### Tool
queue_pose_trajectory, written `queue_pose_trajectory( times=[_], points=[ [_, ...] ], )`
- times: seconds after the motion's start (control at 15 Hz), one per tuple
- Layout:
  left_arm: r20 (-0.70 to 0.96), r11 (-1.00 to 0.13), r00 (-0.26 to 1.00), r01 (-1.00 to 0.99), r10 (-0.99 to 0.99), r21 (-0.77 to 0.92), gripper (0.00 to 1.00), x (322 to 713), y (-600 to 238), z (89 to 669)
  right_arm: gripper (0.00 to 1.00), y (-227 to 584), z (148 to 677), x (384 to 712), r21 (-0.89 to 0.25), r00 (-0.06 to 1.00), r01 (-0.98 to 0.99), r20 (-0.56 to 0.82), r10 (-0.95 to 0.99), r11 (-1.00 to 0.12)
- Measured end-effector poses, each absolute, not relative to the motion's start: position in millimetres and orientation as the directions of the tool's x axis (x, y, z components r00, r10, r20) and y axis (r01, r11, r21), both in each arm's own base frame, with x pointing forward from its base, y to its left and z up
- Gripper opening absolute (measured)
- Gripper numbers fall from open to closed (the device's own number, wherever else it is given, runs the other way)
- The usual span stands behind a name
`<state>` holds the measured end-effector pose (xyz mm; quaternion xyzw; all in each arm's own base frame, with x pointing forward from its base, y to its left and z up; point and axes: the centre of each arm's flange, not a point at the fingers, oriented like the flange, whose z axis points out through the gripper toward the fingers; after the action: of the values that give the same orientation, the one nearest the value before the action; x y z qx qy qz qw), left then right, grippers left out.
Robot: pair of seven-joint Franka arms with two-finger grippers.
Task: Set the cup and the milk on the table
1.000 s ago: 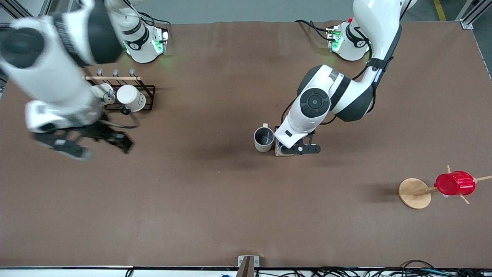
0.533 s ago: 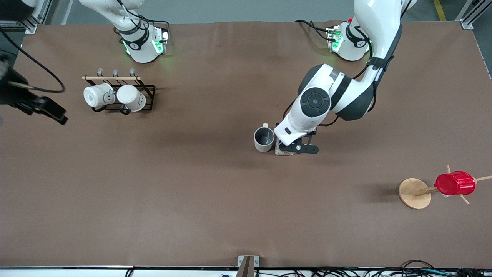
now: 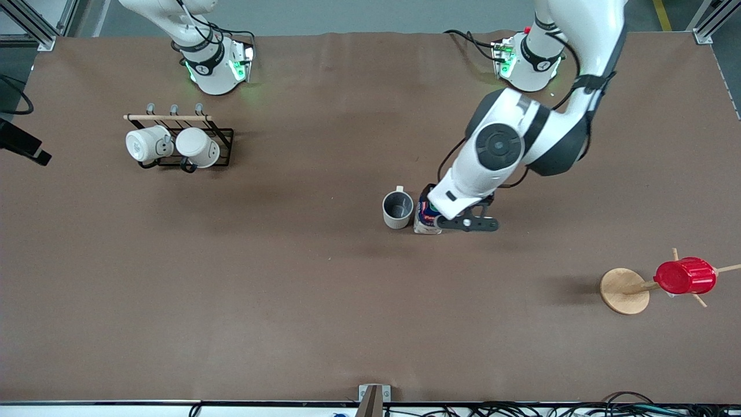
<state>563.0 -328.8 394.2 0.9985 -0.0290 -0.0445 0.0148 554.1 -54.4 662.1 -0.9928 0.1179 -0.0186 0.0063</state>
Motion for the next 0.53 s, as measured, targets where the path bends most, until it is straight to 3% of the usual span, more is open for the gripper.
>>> queue_pose_trajectory(
  times=[0.53],
  points=[
    [0.018, -0.999, 1.0, -0.008, -0.007, 0.045, 1.0, 577, -203, 534, 1.0, -47, 662, 554, -0.015, 0.982, -0.187, 0.031, -0.187, -0.982]
  ],
)
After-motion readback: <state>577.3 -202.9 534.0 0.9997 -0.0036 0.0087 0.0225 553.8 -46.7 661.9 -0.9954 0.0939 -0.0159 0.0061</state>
